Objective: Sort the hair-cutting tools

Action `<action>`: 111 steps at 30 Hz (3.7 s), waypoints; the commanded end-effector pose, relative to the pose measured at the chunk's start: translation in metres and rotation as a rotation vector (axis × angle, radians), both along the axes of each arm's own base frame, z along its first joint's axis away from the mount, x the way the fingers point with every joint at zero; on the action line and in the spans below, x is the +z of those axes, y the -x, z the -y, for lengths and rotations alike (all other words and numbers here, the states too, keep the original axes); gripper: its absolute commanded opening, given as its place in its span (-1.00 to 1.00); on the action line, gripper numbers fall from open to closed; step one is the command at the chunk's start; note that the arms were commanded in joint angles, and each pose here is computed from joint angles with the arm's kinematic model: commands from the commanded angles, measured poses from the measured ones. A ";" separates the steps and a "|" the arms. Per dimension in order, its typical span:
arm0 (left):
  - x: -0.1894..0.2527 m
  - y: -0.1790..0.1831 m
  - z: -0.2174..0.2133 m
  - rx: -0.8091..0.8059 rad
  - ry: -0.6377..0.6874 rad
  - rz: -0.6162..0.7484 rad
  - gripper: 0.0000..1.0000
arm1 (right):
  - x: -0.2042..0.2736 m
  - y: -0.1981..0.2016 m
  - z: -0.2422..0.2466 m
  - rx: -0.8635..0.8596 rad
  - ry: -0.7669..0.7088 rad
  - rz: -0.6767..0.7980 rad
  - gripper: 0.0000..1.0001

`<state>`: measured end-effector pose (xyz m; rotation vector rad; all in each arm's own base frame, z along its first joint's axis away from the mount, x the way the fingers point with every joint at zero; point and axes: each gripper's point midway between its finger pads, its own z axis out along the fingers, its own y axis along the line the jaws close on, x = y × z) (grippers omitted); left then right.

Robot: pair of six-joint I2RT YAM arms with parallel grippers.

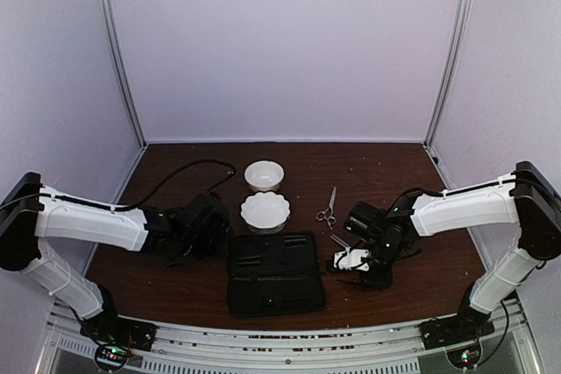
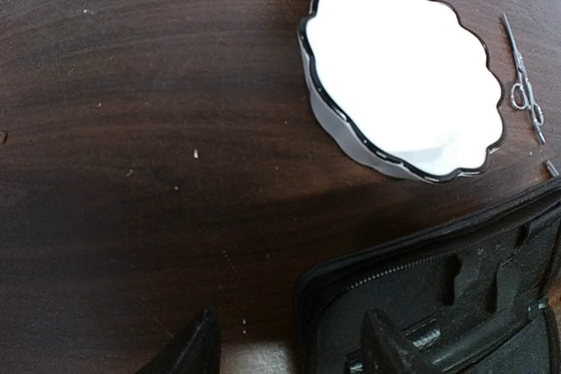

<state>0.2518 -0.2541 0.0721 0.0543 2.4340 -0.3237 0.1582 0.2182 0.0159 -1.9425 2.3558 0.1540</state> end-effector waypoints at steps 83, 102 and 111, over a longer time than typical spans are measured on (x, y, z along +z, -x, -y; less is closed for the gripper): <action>0.021 0.016 -0.044 -0.010 -0.173 -0.044 0.06 | 0.100 -0.032 -0.081 0.063 -0.121 -0.048 -1.00; -0.030 0.033 -0.056 -0.056 0.020 -0.167 -0.06 | 0.046 -0.022 -0.125 0.137 0.177 -0.185 -1.00; -0.044 0.040 -0.035 -0.127 0.115 -0.206 -0.28 | 0.037 -0.015 -0.143 0.164 0.210 -0.216 -1.00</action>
